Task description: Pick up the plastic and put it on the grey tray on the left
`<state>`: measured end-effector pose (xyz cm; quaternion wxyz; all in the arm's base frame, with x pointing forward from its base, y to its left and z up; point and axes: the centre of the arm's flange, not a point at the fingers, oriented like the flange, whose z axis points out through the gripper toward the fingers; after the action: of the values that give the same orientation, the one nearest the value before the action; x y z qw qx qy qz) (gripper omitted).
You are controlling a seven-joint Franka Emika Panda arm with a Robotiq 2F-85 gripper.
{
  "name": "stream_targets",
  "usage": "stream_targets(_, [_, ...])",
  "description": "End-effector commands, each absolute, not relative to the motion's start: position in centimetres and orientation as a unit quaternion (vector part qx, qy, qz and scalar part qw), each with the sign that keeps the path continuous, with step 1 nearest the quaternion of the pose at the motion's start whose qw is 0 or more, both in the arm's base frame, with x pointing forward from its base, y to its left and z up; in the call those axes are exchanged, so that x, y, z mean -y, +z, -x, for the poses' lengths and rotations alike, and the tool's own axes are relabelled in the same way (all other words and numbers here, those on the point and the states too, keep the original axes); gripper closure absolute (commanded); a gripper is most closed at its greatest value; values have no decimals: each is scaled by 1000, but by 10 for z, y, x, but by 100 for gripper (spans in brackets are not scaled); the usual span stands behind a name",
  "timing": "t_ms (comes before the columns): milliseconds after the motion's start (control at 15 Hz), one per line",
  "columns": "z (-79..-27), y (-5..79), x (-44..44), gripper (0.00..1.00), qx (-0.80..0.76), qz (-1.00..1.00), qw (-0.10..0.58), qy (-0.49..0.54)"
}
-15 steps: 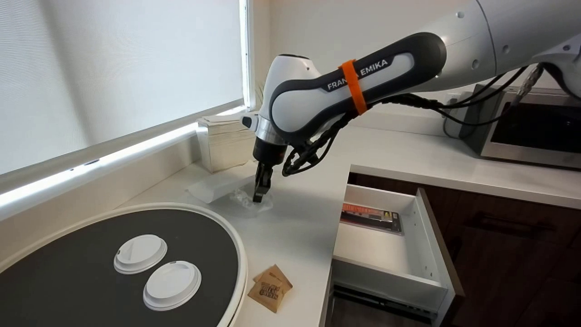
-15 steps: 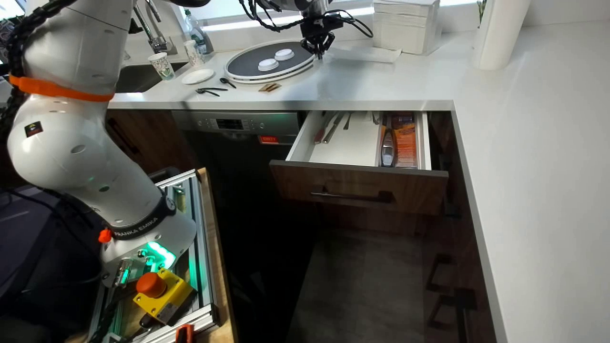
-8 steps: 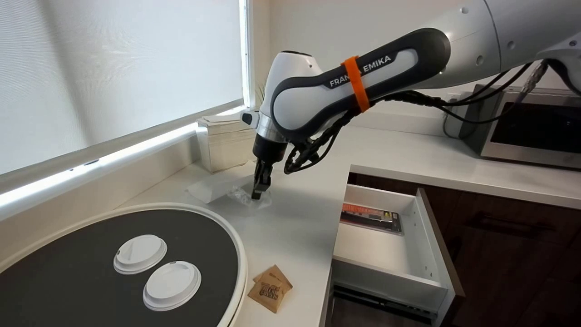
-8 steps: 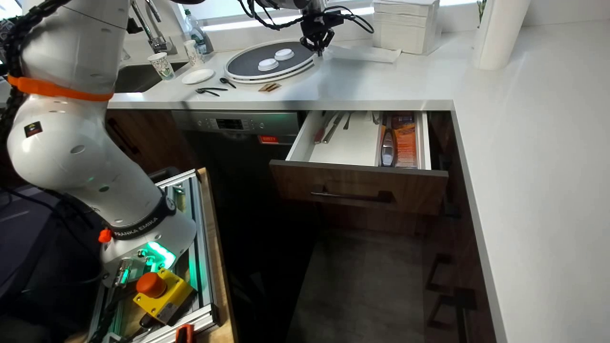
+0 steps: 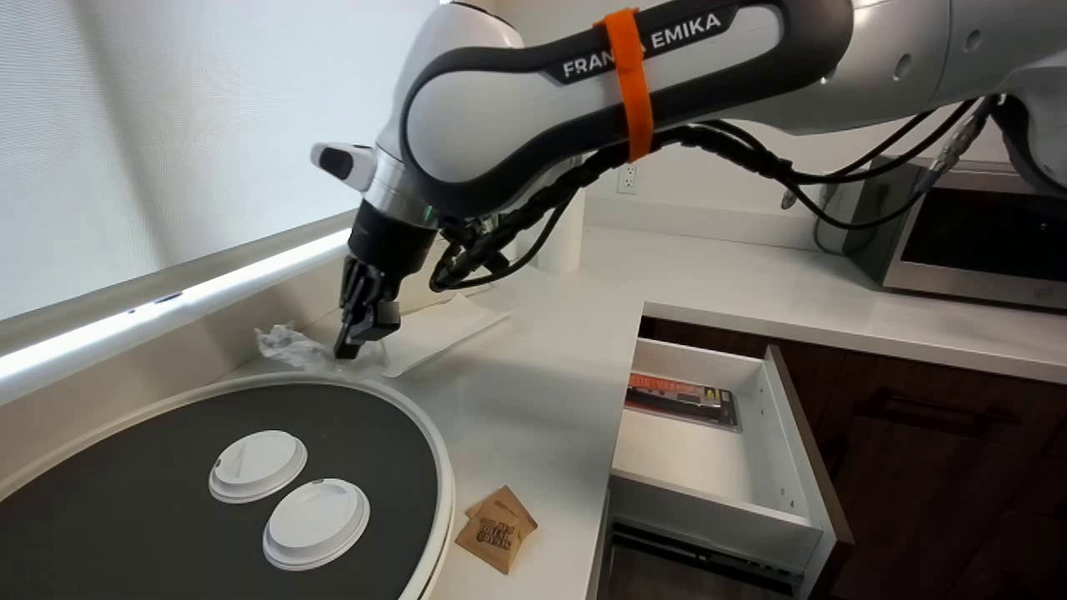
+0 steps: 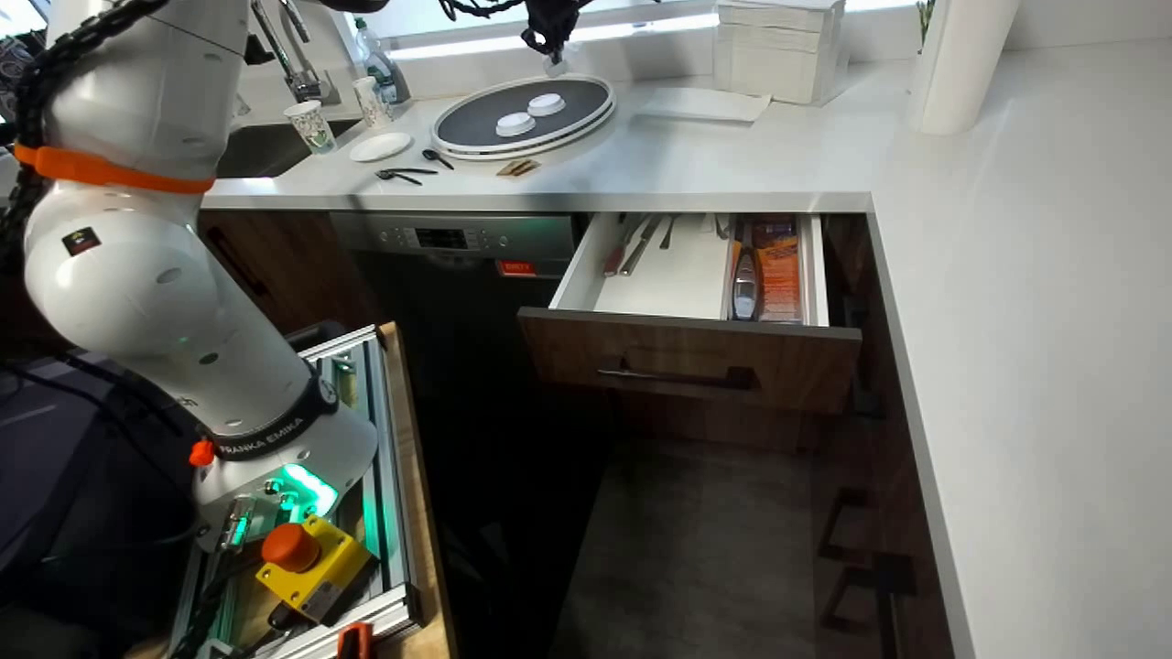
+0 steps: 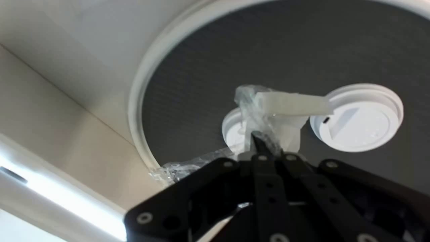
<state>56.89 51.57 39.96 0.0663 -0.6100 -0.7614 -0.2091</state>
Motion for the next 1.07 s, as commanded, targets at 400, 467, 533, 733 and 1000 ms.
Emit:
stream_targets(400, [-551,394,-561,100,789,554,111,-240])
stream_targets(467, [-548,391,-573,100,795,549,116,-232])
stream_targets(533, [-543,388,-589,100,799,541,126,-229])
stream_targets(733, [-520,373,-618,100,812,515,154,-227])
stream_targets(1000, [-494,349,-642,100,824,489,191,-212])
